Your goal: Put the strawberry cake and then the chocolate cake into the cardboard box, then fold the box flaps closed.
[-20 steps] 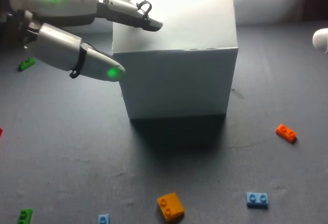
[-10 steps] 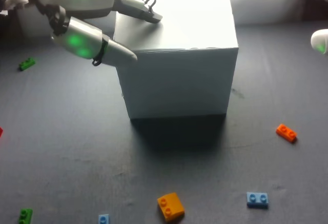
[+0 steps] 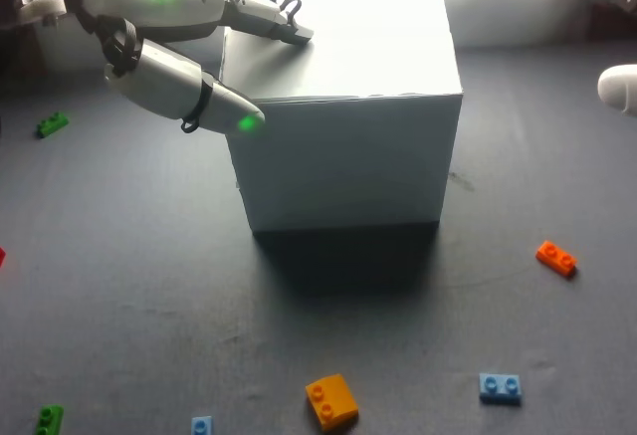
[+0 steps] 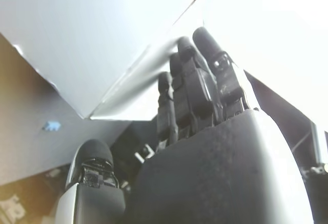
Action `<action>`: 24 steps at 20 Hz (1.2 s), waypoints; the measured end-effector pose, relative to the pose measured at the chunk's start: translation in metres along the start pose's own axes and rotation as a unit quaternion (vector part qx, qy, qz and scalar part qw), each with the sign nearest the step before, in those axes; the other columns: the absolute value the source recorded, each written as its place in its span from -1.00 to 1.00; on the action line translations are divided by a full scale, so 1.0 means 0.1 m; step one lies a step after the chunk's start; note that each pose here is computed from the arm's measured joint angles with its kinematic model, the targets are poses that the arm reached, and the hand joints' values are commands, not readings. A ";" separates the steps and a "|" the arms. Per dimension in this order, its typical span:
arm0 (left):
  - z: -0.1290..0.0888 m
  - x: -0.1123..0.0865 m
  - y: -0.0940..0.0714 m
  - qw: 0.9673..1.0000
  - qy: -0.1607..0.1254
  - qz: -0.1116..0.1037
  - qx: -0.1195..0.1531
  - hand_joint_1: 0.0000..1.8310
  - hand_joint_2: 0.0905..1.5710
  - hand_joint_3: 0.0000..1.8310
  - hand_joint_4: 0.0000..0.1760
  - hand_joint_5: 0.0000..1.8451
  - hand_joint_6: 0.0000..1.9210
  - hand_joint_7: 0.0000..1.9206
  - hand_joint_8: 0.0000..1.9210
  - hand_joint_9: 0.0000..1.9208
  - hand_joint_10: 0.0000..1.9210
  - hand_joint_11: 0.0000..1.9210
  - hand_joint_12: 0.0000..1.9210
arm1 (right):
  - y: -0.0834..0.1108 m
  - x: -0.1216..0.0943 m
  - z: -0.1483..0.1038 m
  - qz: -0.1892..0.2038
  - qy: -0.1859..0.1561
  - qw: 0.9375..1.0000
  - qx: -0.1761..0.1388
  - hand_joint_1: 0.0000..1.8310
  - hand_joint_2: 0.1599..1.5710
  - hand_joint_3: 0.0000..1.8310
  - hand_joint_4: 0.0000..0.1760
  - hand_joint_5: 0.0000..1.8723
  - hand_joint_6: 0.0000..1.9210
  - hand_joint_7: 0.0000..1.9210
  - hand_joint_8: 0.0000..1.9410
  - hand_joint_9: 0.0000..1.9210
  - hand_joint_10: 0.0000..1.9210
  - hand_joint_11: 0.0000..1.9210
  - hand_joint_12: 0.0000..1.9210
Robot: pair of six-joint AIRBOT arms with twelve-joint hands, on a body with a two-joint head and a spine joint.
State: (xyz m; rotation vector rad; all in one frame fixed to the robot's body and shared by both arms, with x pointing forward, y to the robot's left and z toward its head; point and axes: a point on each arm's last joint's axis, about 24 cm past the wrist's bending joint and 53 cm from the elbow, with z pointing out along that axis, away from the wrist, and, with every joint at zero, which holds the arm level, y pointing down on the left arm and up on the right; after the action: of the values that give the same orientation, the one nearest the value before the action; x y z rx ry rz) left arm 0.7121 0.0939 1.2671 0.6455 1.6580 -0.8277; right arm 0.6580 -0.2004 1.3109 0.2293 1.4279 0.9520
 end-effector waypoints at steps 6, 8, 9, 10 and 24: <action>-0.12 -0.21 0.02 1.000 -0.019 0.011 0.002 -1.00 0.50 -1.00 -0.78 -0.63 -1.00 -0.58 -1.00 -0.51 -1.00 -0.90 0.10 | 0.01 -0.02 0.00 0.001 -0.004 1.000 -0.002 -1.00 0.60 -1.00 -1.00 -0.81 -1.00 -0.77 -1.00 -0.79 -0.99 -1.00 -0.22; -0.20 -0.27 0.09 1.000 -0.023 0.014 -0.003 -1.00 0.50 -1.00 -0.82 -0.62 -1.00 -0.57 -0.99 -0.50 -0.99 -0.89 0.10 | 0.01 -0.02 0.00 0.001 -0.003 1.000 -0.002 -0.96 0.58 -1.00 -1.00 -0.80 -0.99 -0.76 -0.99 -0.77 -0.99 -1.00 -0.18; -0.24 -0.27 0.13 1.000 -0.021 0.019 -0.008 -1.00 0.50 -1.00 -0.79 -0.62 -1.00 -0.56 -0.99 -0.49 -0.99 -0.89 0.10 | 0.01 -0.02 0.00 0.001 -0.004 1.000 -0.002 -0.98 0.57 -1.00 -1.00 -0.80 -1.00 -0.75 -1.00 -0.77 -0.99 -1.00 -0.22; -0.28 -0.28 0.17 1.000 -0.019 0.021 -0.009 -1.00 0.50 -1.00 -0.77 -0.62 -1.00 -0.55 -1.00 -0.48 -0.99 -0.87 0.08 | 0.01 -0.02 0.00 0.001 -0.004 1.000 -0.002 -1.00 0.56 -1.00 -1.00 -0.79 -0.99 -0.75 -0.99 -0.77 -0.99 -1.00 -0.22; -0.76 0.16 0.51 0.997 0.060 0.015 -0.037 -1.00 0.61 -1.00 -1.00 0.15 0.40 0.23 0.41 0.13 0.74 -0.11 0.99 | 0.06 -0.06 0.00 -0.005 -0.010 1.000 -0.009 -1.00 0.63 -1.00 0.44 0.32 0.68 0.38 0.68 0.36 0.99 0.34 1.00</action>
State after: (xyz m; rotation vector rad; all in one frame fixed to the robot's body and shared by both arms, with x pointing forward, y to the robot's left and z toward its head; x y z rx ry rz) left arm 0.7032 0.1854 1.2526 0.6783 1.7736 -0.7143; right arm 0.6569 -0.2009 1.3191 0.2162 1.4010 0.9518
